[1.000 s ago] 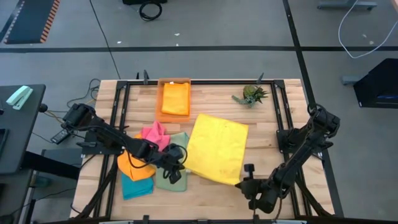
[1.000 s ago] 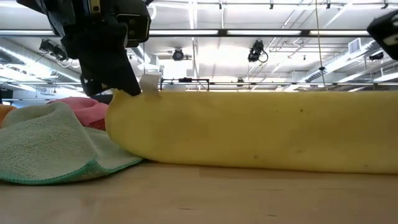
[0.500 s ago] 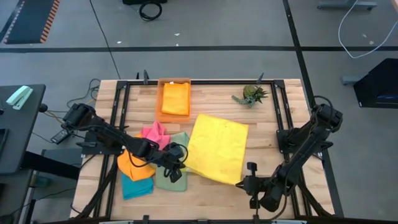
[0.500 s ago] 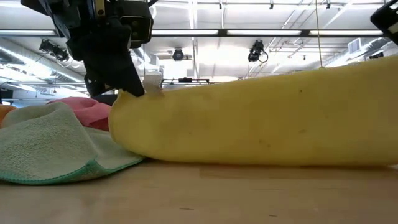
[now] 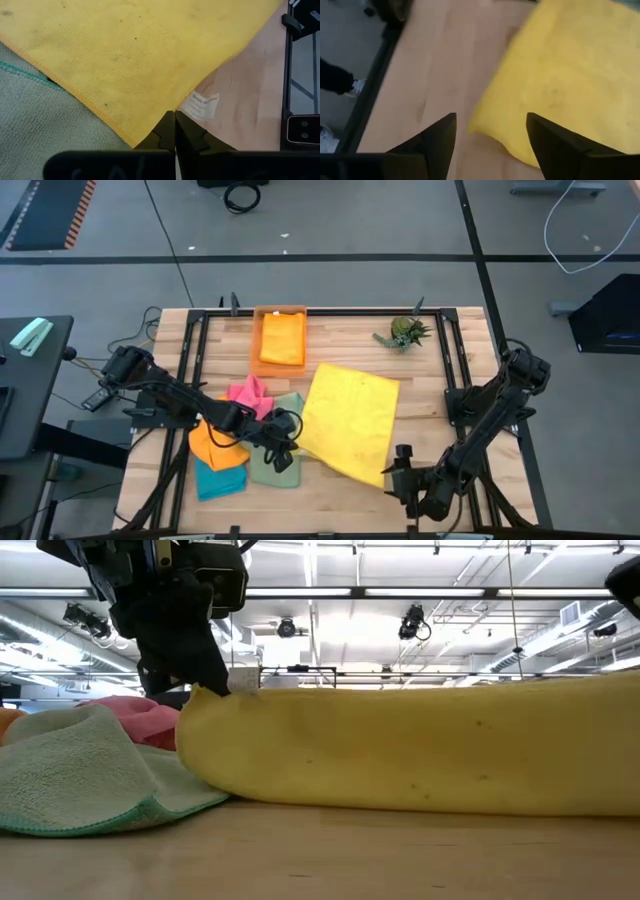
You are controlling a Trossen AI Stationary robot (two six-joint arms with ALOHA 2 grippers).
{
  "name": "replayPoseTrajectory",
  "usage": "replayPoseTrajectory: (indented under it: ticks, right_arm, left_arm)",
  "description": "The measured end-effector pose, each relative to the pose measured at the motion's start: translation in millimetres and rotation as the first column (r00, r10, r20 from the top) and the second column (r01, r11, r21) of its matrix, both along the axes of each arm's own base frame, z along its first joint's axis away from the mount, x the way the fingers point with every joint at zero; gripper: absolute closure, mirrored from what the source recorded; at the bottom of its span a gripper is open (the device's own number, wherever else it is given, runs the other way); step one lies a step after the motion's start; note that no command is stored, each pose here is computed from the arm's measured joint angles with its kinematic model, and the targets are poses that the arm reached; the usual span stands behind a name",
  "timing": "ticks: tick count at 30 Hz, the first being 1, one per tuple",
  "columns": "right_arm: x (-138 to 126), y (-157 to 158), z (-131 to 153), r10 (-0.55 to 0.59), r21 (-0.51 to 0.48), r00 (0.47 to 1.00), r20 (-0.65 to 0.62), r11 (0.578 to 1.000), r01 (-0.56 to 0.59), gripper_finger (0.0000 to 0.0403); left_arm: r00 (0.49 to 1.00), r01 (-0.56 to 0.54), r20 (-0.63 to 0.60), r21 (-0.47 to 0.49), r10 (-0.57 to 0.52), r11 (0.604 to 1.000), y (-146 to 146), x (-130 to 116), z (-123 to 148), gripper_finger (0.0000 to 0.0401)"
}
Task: Fold microfiber towels
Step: Fold the yellow microfiber cloth
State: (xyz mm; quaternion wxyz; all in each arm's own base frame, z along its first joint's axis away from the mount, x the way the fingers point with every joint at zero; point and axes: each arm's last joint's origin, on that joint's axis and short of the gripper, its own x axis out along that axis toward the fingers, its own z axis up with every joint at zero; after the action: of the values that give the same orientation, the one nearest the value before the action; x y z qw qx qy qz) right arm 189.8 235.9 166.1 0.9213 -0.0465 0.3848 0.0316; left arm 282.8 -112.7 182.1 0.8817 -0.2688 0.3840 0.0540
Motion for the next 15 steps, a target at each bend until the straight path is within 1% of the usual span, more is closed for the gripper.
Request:
replayPoseTrajectory:
  ticks: [2,6,11,15]
  right_arm:
    - [-1,5,-4,0.035,-0.011,0.999,0.004,0.999,-0.035,0.0147]
    - [-5,11,-13,0.053,-0.031,0.998,-0.014,0.998,-0.054,0.0144]
    - [-2,10,-23,0.018,-0.096,1.000,0.012,0.995,-0.017,0.0144]
    - [4,6,-28,-0.026,-0.095,1.000,0.006,0.995,0.027,0.0154]
  left_arm:
    - [1.000,-0.004,0.000,0.000,0.004,1.000,1,0,0,0.0397]
    - [1.000,-0.013,0.000,0.000,0.013,1.000,4,1,0,0.0394]
    - [1.000,-0.018,0.000,0.000,0.018,1.000,5,2,0,0.0397]
    - [1.000,-0.013,-0.003,-0.005,0.013,1.000,5,2,0,0.0393]
